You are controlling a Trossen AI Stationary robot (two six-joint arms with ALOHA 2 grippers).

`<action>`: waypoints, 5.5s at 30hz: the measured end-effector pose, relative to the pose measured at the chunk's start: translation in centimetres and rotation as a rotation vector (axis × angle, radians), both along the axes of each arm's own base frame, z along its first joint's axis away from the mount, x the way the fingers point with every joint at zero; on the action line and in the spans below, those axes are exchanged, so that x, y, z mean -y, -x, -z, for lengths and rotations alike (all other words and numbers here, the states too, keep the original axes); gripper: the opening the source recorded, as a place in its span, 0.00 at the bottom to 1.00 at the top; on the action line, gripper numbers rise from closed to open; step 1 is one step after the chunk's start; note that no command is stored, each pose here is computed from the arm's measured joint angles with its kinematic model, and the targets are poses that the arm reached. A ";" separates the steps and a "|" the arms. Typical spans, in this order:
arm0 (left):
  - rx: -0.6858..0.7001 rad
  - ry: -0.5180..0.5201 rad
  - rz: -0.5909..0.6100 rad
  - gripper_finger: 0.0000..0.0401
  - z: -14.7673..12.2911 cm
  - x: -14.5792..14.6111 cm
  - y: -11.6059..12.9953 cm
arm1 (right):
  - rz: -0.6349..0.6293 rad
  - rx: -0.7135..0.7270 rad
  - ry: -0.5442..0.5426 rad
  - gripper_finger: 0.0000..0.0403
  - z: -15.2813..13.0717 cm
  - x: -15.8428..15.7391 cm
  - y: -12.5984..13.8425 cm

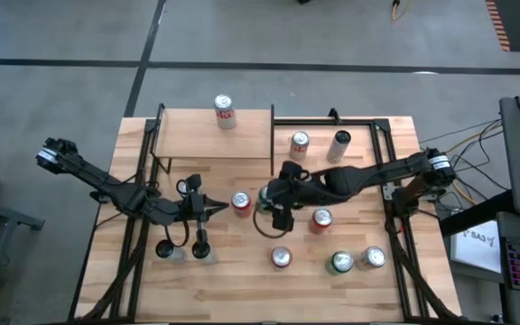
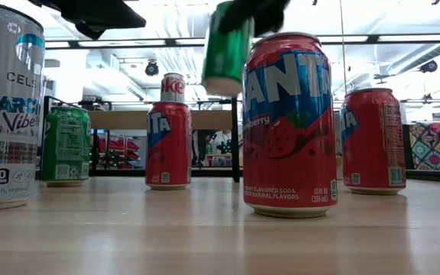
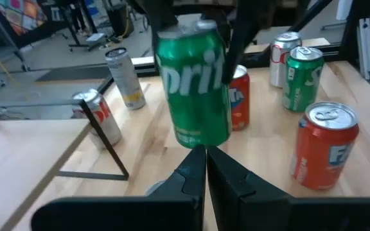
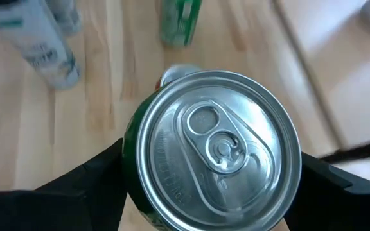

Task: Place canned beverage on shelf
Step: Put the middle green soda can on the shelf

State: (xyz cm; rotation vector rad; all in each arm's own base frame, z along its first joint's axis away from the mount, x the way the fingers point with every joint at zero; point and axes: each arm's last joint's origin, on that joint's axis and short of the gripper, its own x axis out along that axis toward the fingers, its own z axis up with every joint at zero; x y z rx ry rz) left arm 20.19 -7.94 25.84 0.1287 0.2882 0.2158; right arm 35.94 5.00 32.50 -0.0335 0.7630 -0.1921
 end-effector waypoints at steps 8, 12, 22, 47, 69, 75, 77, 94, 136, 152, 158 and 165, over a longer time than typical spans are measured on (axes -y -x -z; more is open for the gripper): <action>0.007 -0.048 -0.002 0.00 -0.3 -0.1 0.1 | -0.057 0.081 0.030 0.74 -3.4 2.6 -0.6; 0.010 -0.064 0.003 0.00 -0.3 -0.1 0.1 | -0.050 0.100 0.071 0.74 -4.3 4.1 -0.7; 0.137 -0.107 0.012 0.08 -1.9 -0.5 -0.5 | -0.195 0.067 0.156 0.74 -4.8 5.2 -0.6; 0.208 -0.168 -0.115 0.86 0.3 -5.9 -6.2 | -0.243 0.029 0.278 0.74 -4.9 6.8 -0.5; 0.255 -0.135 -0.180 0.86 2.0 -6.4 -8.1 | -0.166 0.086 0.199 0.74 -5.2 6.8 -0.7; 0.303 -0.110 -0.190 0.86 1.6 -6.5 -8.1 | -0.160 0.109 0.182 0.74 -5.1 6.8 -0.8; 0.302 -0.111 -0.189 0.86 1.6 -6.5 -8.2 | -0.159 0.115 0.183 0.74 -5.0 6.8 -0.9; 0.276 -0.142 -0.204 0.72 1.8 -6.6 -9.7 | -0.175 0.118 0.203 0.85 -5.0 6.8 -1.0; 0.403 -0.021 -0.606 0.72 5.6 -11.6 -9.8 | -0.028 0.232 0.225 0.91 -8.4 7.0 1.8; 0.437 -0.027 -0.647 0.72 7.1 -12.9 -10.3 | -0.025 0.230 0.220 0.91 -8.4 7.0 1.8; 0.432 -0.030 -0.653 0.72 7.2 -13.2 -10.3 | -0.025 0.229 0.220 0.91 -8.4 7.0 1.8; 0.429 -0.032 -0.659 0.72 7.3 -13.4 -10.3 | -0.025 0.229 0.220 0.91 -8.4 7.0 1.8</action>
